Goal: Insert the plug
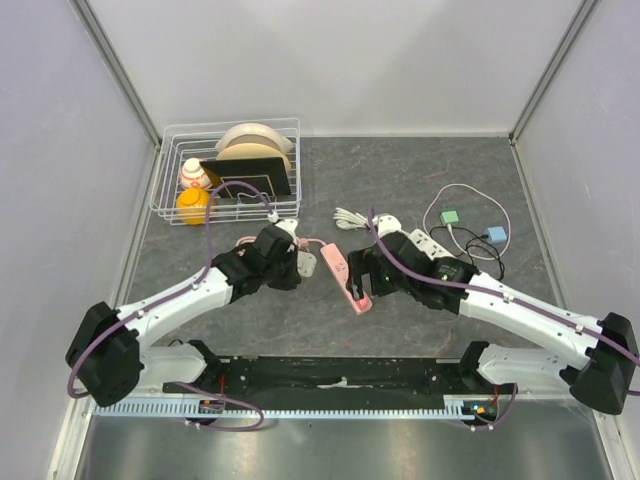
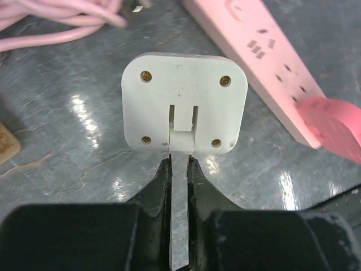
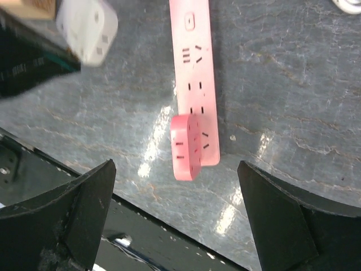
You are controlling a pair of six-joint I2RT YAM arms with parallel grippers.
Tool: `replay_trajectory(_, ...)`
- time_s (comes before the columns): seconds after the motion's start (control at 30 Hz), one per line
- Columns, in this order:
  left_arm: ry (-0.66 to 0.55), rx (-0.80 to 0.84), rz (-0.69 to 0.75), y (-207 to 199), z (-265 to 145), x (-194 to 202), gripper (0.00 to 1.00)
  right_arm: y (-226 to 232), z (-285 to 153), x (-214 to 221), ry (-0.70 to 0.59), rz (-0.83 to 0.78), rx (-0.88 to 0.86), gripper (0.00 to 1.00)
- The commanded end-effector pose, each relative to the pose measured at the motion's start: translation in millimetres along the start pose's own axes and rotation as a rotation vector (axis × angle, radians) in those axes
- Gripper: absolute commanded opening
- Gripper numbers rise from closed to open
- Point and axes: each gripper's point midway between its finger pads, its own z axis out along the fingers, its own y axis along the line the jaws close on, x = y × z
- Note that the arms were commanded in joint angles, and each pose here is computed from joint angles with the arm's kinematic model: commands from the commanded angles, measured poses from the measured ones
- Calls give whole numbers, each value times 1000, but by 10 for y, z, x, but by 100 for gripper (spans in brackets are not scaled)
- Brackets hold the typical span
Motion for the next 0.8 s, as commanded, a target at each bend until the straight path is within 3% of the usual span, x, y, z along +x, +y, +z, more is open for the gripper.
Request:
replay_trajectory(0.0,-98,153,225,-439,-223,-177,2,223,-71,-390,-27,139,-163,98)
replay_trajectory(0.2,-204,261,453,-820,-492,-271,2,286,-121,-634,-19,263,-306,95)
replay_trajectory(0.43,-297,364,646,-1135,-703,-317,2,499,-79,-630,28,356,-471,88)
replay_trajectory(0.77,-412,436,670,-1350,-871,-450,2,609,-57,-511,74,409,-563,69)
